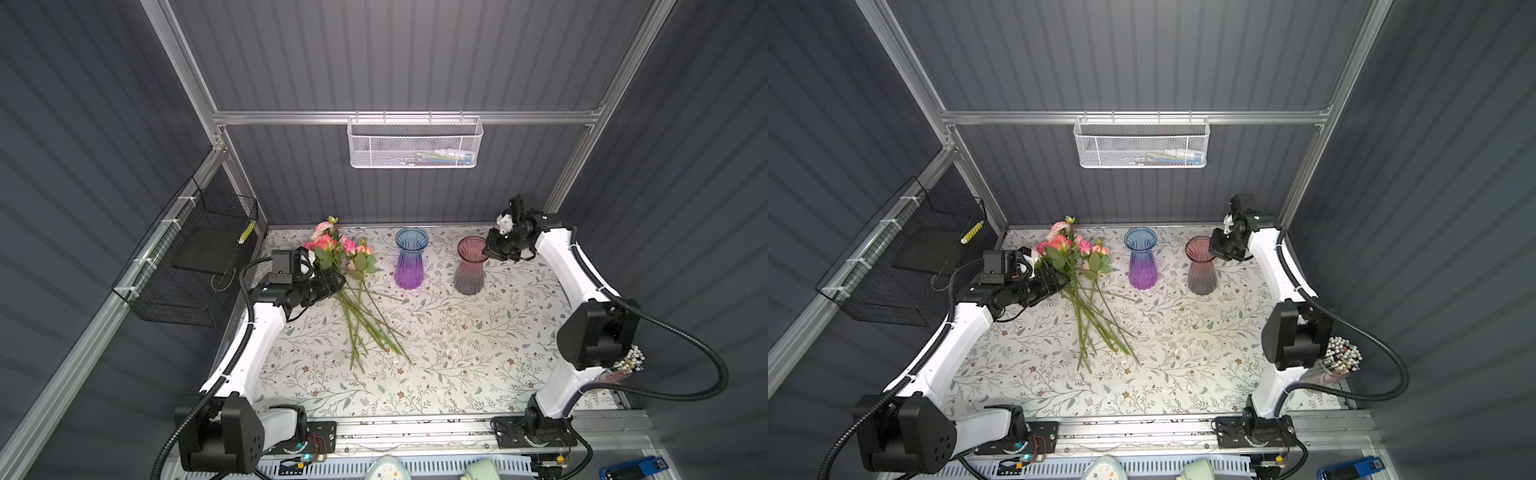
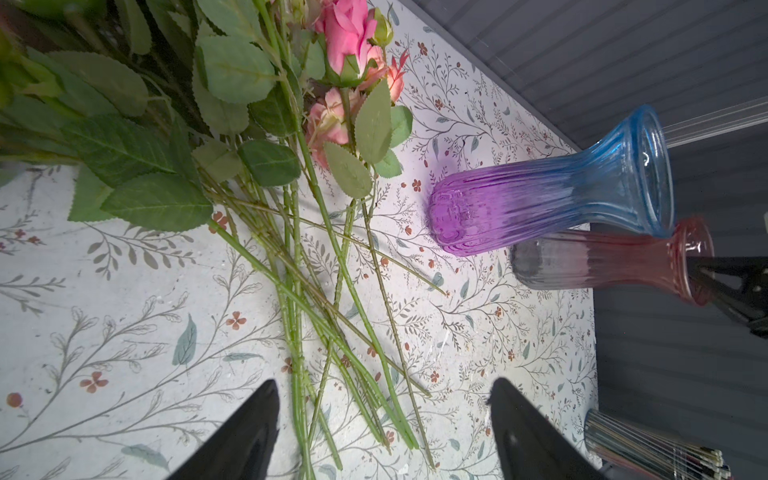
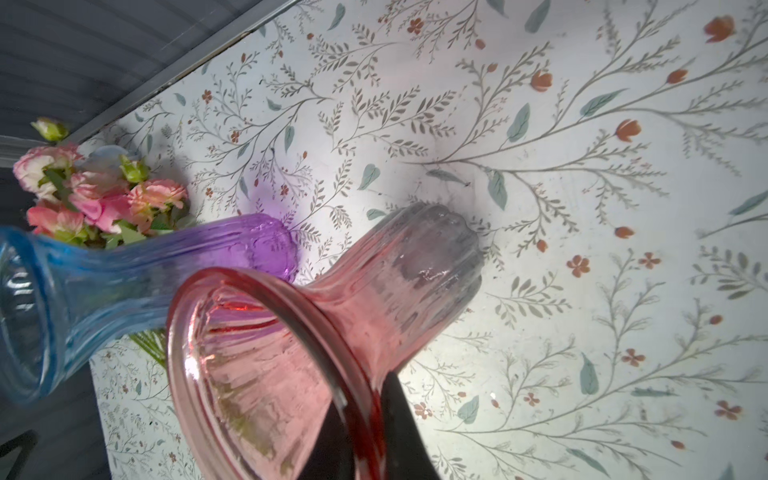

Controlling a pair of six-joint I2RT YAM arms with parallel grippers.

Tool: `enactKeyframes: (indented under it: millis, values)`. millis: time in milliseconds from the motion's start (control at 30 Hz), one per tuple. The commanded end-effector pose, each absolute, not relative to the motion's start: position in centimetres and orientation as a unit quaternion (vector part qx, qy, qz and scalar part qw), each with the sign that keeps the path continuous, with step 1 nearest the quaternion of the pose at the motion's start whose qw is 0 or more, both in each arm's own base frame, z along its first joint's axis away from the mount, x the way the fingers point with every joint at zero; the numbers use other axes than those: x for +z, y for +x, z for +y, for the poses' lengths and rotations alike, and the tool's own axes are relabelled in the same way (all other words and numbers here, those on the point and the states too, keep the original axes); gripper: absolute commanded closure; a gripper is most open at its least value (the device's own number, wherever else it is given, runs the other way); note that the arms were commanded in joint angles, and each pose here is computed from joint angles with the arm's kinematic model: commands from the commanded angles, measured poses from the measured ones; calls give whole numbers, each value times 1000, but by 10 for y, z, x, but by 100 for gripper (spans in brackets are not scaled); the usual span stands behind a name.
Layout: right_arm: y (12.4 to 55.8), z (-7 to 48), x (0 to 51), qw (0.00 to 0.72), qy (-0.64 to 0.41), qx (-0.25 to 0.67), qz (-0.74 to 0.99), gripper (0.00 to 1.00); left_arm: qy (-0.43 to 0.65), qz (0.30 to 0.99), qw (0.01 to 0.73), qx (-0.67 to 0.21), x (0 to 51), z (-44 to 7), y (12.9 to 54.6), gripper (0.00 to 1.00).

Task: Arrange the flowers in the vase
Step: 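Grasp the pink vase rim with the right gripper and slide it nearer the robot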

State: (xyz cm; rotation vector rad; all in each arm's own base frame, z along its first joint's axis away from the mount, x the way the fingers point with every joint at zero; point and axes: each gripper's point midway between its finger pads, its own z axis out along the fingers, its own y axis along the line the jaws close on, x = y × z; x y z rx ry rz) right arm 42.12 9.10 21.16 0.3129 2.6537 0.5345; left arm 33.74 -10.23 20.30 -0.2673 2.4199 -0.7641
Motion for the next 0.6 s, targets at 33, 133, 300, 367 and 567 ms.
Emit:
enactKeyframes:
  millis: [33,133,300,367,567]
  values:
    - [387,132,244,231,74,282,928,100,-96,907,281,-298,203,-109,331,22]
    - [356,146,234,218,58,285,932,100,-84,916,269,-286,199,-114,326,23]
    - [317,159,225,204,38,295,933,100,-66,933,255,-246,193,-119,313,23]
    - [308,160,221,197,30,288,937,100,-63,934,255,-241,192,-123,310,23]
    - [301,161,223,201,9,285,937,89,-59,935,259,-234,192,-128,315,23]
